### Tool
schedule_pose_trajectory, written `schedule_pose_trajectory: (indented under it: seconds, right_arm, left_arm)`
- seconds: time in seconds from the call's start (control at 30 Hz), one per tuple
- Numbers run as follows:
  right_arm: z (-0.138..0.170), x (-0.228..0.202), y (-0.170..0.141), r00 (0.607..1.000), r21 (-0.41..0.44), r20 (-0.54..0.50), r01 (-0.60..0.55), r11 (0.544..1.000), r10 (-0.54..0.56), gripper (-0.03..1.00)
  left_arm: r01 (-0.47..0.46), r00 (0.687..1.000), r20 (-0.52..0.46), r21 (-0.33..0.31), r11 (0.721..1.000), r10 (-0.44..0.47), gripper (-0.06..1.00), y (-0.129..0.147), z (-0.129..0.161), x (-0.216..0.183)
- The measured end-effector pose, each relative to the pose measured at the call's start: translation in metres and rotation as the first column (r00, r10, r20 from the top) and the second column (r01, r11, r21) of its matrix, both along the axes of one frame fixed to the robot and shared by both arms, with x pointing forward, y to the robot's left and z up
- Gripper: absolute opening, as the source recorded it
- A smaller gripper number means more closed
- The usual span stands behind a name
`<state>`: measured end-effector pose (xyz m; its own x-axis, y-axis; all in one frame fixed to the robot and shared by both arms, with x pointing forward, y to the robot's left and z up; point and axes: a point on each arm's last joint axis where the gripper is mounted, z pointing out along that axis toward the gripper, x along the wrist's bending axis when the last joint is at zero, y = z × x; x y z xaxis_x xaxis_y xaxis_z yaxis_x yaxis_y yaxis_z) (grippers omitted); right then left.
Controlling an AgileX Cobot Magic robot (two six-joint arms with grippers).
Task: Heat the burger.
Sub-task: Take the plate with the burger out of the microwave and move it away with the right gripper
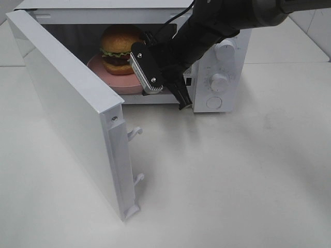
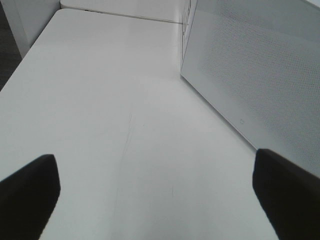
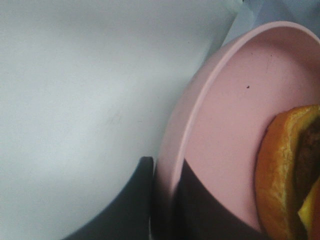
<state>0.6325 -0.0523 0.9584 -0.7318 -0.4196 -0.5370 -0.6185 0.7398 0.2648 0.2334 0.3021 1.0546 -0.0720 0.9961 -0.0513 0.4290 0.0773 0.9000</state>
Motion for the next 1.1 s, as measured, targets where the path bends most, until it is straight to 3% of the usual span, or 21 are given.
schedule_pose_trajectory:
  seconds: [1.1]
  right_arm:
    - [0.017, -0.065, -0.01, 0.998, -0.027, -0.027, -0.053, 0.998, 0.052, 0.04]
  left_arm:
    - [0.0, 1.0, 0.0, 0.0, 1.0, 0.0, 0.99, 0.0, 0.0, 0.0]
